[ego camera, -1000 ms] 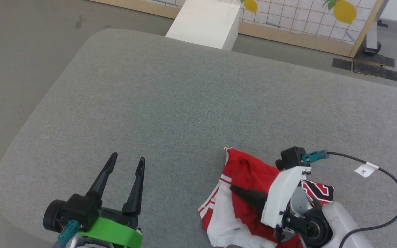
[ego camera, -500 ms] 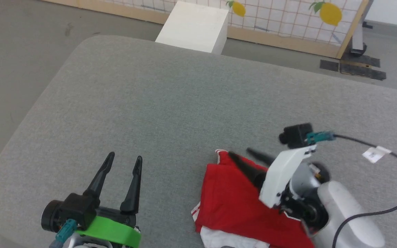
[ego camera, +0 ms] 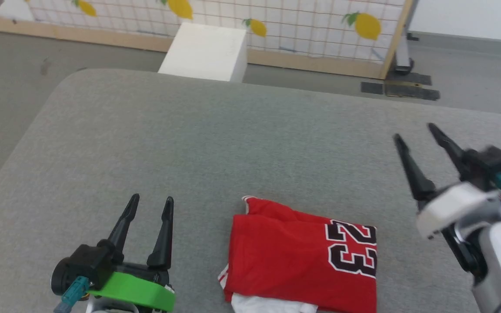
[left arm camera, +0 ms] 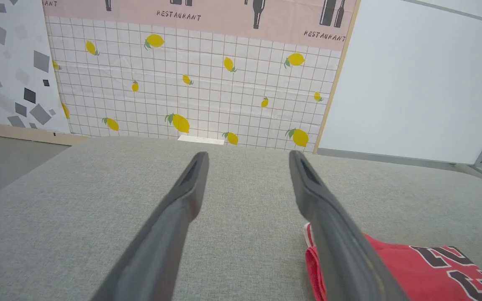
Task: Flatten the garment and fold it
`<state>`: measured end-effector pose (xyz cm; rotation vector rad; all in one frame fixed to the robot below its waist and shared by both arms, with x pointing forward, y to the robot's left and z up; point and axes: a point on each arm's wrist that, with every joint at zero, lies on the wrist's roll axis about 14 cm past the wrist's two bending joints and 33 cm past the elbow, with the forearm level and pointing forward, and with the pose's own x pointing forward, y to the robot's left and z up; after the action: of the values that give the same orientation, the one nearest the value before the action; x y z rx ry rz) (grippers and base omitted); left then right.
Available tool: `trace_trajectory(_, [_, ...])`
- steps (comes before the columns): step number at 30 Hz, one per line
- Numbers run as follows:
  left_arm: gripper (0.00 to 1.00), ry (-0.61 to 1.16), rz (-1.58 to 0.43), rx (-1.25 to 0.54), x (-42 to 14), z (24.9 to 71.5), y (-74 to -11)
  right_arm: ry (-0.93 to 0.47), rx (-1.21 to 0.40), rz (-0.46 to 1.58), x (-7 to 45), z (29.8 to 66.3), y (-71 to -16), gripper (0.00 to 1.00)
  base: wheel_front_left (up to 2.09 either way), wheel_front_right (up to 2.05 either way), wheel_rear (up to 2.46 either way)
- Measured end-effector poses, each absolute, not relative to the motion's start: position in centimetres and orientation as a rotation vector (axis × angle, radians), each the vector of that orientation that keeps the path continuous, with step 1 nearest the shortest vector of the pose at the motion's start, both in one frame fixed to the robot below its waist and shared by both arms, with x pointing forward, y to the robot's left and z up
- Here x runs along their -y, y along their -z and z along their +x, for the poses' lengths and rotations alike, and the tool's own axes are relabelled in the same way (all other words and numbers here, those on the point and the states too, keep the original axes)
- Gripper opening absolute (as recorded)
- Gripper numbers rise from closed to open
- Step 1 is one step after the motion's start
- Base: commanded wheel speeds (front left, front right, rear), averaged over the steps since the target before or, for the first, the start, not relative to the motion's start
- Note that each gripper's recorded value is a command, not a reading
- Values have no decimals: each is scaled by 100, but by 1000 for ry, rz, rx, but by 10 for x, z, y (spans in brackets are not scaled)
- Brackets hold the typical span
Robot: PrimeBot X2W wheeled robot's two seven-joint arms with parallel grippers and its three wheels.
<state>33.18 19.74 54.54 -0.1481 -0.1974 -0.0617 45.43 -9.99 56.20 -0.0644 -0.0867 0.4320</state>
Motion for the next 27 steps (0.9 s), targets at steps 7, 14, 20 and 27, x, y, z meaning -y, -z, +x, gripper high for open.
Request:
trace_trajectory(7, [100, 112, -173, 180, -182, 340, -541, -261, 215, -7, 150, 418, -569, 100, 0, 0, 0])
trace_trajectory(14, [100, 141, -177, 170, -173, 345, -538, -163, 193, 17, 167, 378, -547, 100, 0, 0, 0])
trace_trajectory(20, [100, 148, -173, 163, -171, 347, -536, -138, 133, 41, 167, 364, -526, 100, 0, 0, 0])
trace_trajectory(27, [100, 155, -130, 134, -170, 348, -527, -127, 118, 46, 166, 360, -520, 100, 0, 0, 0])
